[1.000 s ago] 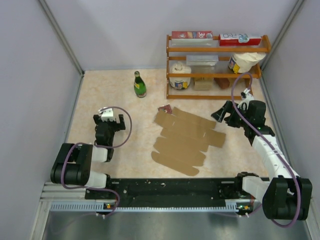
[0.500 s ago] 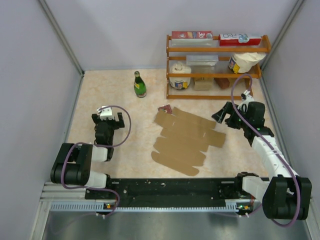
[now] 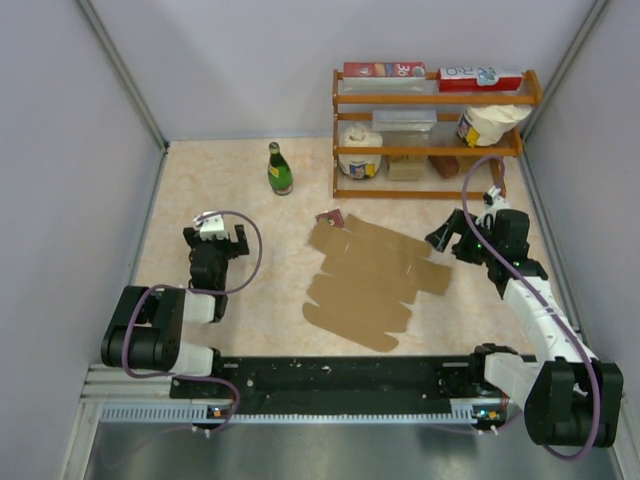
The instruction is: Fold the paper box
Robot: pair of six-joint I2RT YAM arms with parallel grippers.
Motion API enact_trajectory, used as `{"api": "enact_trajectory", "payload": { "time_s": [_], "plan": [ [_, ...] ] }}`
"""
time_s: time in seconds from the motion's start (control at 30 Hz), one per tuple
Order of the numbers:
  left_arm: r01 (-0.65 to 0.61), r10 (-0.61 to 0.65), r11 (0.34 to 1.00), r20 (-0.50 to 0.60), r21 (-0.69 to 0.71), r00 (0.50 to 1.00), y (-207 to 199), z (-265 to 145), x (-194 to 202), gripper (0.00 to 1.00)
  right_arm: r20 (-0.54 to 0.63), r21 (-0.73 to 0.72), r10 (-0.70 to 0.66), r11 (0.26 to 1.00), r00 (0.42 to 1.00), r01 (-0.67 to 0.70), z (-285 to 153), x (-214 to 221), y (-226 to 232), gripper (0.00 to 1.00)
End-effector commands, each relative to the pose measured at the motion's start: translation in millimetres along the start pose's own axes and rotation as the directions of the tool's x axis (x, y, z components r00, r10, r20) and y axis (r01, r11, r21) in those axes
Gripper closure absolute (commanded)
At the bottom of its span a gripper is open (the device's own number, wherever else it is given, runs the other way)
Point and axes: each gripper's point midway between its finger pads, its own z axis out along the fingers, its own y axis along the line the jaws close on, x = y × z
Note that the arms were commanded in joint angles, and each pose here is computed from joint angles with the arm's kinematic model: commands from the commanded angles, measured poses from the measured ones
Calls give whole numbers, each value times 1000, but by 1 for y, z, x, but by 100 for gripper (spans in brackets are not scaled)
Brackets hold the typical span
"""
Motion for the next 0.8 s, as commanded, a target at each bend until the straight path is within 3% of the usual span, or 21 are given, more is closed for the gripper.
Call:
{"api": "enact_trajectory", "payload": {
  "time_s": [0.0,0.77],
  "plan": [
    [18,-17,1000,78,-8,997,1,7,-23,1,30,-4,-20,1000,999,20,0,-13,4,11],
    [18,-17,1000,77,-8,997,1,7,-22,1,-5,11,6,1000,1000,-6,22,-16,-3,11]
  ]
}}
